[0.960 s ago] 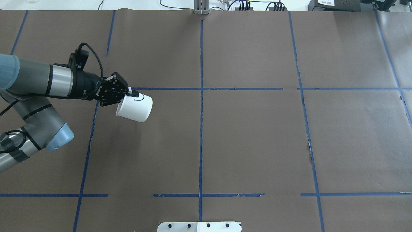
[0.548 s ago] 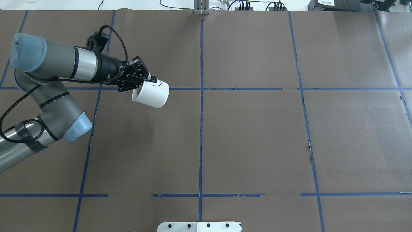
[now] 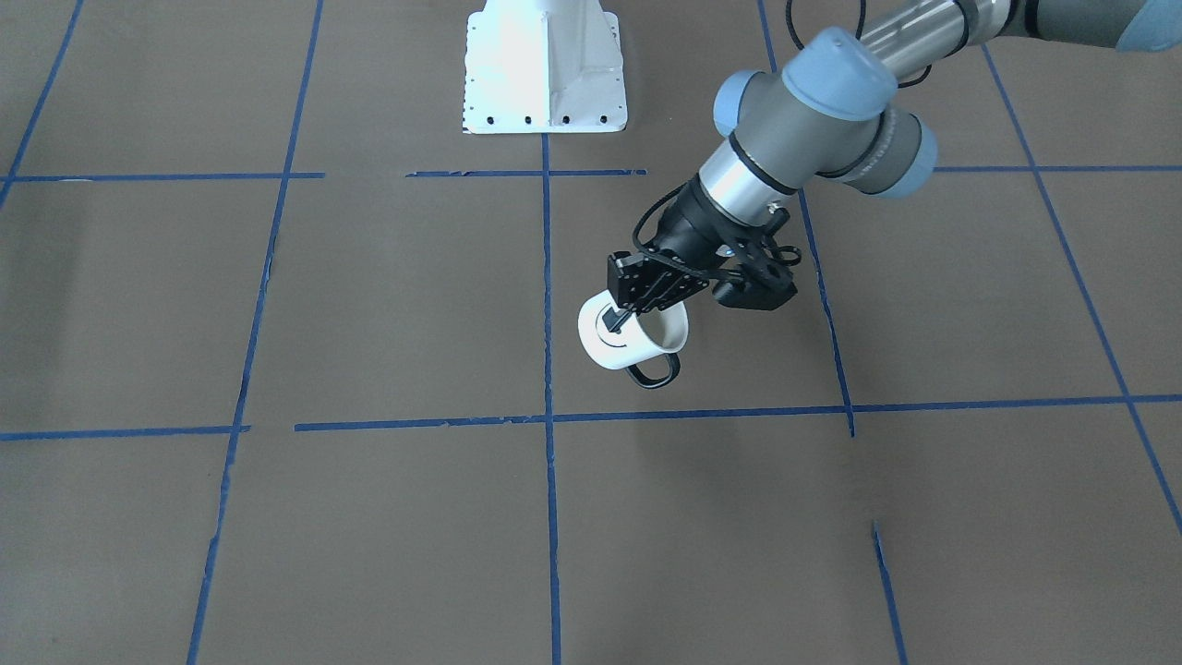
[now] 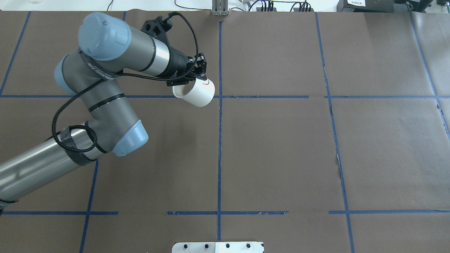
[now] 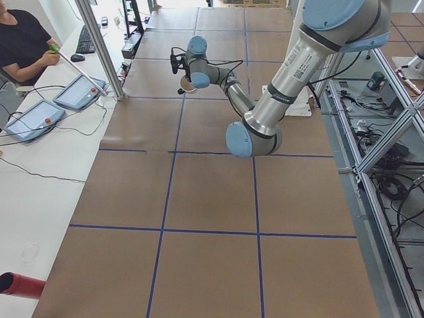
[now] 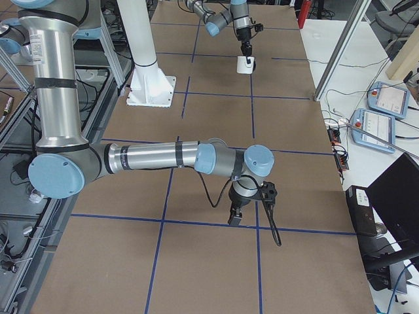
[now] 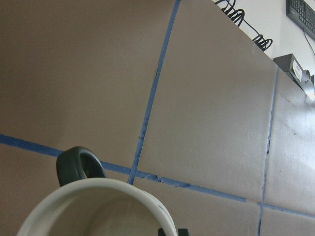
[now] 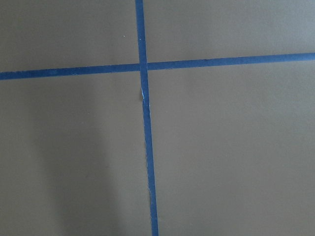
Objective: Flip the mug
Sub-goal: 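Lift the mug with the left gripper and carry it farther from the robot, then rotate the left wrist to turn the mug upright and lower it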
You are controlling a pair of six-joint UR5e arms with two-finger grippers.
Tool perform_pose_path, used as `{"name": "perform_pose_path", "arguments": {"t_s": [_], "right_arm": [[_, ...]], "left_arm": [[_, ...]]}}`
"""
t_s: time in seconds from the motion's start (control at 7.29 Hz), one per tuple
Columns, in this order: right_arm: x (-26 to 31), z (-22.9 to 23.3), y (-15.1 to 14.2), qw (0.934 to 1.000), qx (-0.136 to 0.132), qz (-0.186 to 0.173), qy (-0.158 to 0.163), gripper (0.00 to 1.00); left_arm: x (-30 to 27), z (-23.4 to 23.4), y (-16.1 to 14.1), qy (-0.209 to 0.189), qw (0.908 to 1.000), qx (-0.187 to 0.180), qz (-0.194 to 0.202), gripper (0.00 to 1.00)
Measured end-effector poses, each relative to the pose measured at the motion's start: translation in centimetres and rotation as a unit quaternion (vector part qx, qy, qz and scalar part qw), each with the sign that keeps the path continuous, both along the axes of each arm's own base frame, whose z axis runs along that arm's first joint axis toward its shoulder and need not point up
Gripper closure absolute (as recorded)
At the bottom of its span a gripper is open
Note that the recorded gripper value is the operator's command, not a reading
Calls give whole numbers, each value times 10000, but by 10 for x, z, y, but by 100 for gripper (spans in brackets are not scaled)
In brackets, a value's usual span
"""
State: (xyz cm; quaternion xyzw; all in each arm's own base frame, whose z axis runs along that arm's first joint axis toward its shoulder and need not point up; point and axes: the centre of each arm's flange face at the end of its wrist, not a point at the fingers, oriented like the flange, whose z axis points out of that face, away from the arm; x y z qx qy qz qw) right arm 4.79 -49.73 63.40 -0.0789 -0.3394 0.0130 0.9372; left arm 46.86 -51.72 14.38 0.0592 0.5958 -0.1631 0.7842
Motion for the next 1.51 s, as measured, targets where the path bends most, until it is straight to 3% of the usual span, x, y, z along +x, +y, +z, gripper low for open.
{"name": "perform_pose_path", "arguments": {"t_s": [0.41,0.96,1.23,1.51], "right_arm": [[0,0,0,10000,5,0,0,0],[0,-1,0,10000,5,0,0,0],[0,-1,0,10000,7,0,0,0],[0,-1,0,10000,7,0,0,0]], "left_arm": [[83,-45,16,-1202,9919,376,187,100],[156,-57,30,-2468,9656,771,267,100],[170,-51,35,-2886,9511,1035,370,100],[176,-45,39,-3038,9451,1132,417,100]]}}
